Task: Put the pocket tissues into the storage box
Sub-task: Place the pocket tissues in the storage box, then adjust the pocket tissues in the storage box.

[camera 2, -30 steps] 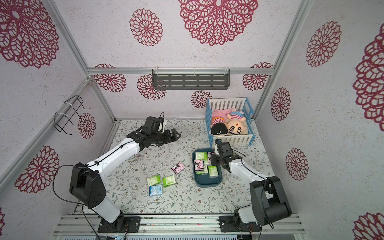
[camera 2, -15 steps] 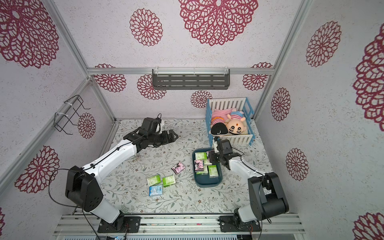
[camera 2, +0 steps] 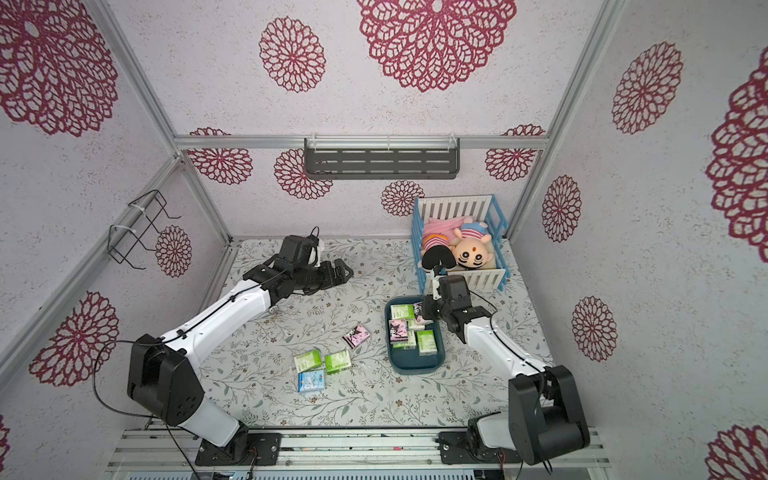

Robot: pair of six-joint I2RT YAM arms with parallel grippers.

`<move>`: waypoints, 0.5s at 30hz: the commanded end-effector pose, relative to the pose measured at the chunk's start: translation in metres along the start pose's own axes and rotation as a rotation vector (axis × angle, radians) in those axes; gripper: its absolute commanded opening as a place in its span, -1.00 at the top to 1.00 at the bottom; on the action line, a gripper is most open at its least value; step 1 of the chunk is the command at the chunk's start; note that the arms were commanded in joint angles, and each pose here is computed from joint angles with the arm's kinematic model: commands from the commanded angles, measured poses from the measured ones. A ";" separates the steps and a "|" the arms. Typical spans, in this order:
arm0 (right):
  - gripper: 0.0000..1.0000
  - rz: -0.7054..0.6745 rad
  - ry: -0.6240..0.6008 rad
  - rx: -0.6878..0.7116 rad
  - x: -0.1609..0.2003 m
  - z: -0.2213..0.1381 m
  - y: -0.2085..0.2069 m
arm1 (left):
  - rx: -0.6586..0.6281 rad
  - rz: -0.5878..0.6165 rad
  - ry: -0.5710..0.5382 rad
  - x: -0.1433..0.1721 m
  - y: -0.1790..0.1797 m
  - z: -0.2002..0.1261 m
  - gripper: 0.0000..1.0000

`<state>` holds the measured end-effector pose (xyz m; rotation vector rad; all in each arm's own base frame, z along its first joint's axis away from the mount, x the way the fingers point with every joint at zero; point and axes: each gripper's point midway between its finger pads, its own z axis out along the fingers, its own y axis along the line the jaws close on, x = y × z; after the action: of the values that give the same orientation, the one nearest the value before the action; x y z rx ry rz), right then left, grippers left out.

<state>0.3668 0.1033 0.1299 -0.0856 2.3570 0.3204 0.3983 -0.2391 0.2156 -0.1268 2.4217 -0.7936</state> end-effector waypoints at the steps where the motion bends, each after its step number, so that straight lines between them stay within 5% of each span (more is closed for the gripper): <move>1: 0.94 0.020 -0.027 0.039 -0.009 0.007 -0.008 | -0.007 0.008 -0.015 -0.002 0.003 -0.008 -0.95; 15: 1.00 0.043 0.028 0.050 0.007 0.028 -0.015 | -0.019 0.006 -0.014 -0.001 0.007 -0.008 -0.95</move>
<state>0.3732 0.0980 0.0823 -0.0358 2.4702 0.2831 0.3964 -0.2354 0.2085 -0.1351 2.4380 -0.7694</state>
